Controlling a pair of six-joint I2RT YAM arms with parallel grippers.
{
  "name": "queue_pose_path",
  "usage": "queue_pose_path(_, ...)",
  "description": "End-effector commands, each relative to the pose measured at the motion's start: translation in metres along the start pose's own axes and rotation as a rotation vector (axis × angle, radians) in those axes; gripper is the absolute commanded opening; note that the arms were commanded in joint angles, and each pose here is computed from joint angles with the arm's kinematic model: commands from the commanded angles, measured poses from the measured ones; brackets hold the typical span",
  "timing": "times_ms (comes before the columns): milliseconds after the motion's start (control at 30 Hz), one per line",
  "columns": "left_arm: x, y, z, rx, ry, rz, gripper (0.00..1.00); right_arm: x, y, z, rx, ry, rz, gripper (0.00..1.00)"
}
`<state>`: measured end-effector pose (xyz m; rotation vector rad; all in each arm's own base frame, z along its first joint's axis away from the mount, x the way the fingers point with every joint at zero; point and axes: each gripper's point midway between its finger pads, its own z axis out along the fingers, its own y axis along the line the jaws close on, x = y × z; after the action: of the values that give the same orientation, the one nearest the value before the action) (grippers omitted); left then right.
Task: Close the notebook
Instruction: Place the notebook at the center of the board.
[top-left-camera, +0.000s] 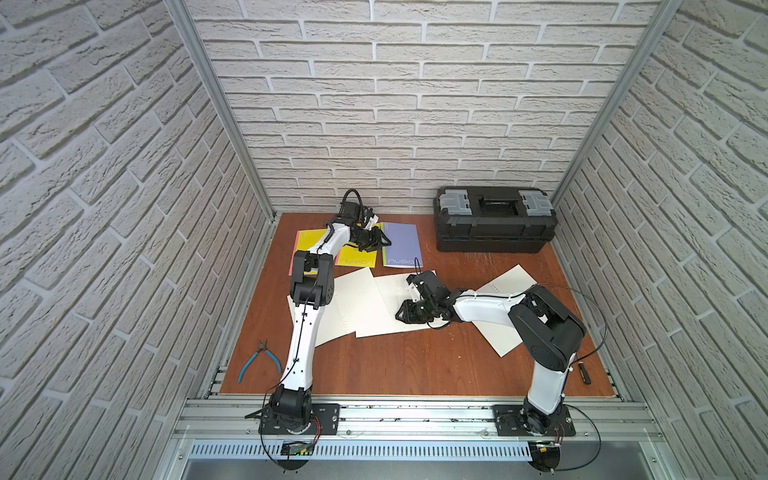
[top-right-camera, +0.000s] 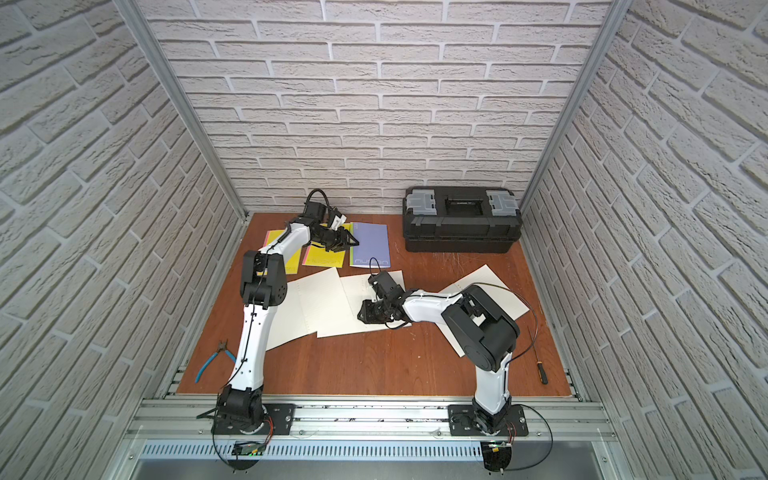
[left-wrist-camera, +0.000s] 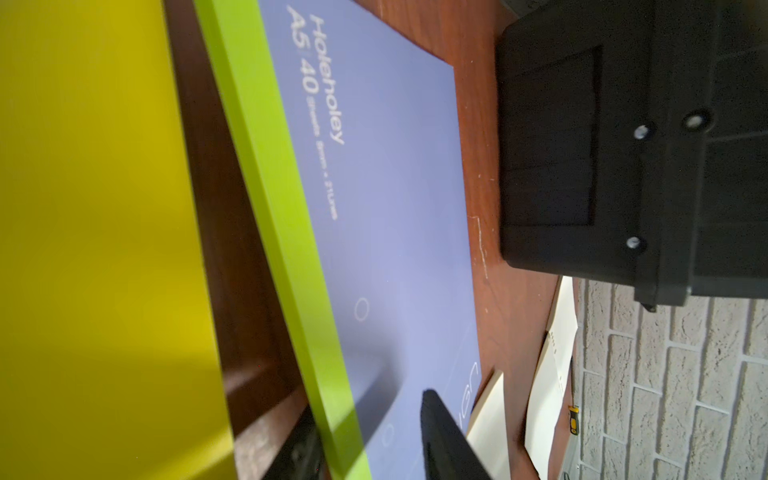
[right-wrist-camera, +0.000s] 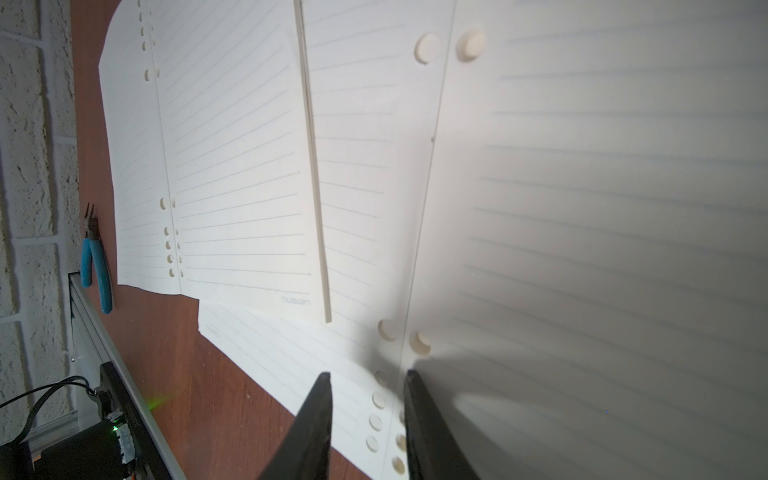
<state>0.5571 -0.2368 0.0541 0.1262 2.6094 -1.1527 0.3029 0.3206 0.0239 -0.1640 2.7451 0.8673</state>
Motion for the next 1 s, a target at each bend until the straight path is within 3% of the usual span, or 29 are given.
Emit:
queue_pose_path(0, -0.018, -0.031, -0.019, 0.032, -0.054, 0.097, 0.39, 0.044, -0.032, 0.007, 0.110, 0.132, 0.052, 0.31)
queue_pose_path(400, -0.023, -0.046, -0.001, 0.153, -0.061, 0.071, 0.40, 0.045, -0.033, 0.006, 0.114, 0.131, 0.052, 0.31)
queue_pose_path(767, -0.016, -0.016, -0.021, -0.110, -0.069, 0.095, 0.41, 0.042, -0.031, 0.010, 0.107, 0.132, 0.052, 0.31)
queue_pose_path(967, -0.015, -0.016, -0.035, -0.166, -0.094, 0.125, 0.47, 0.042, -0.031, 0.011, 0.104, 0.134, 0.049, 0.31)
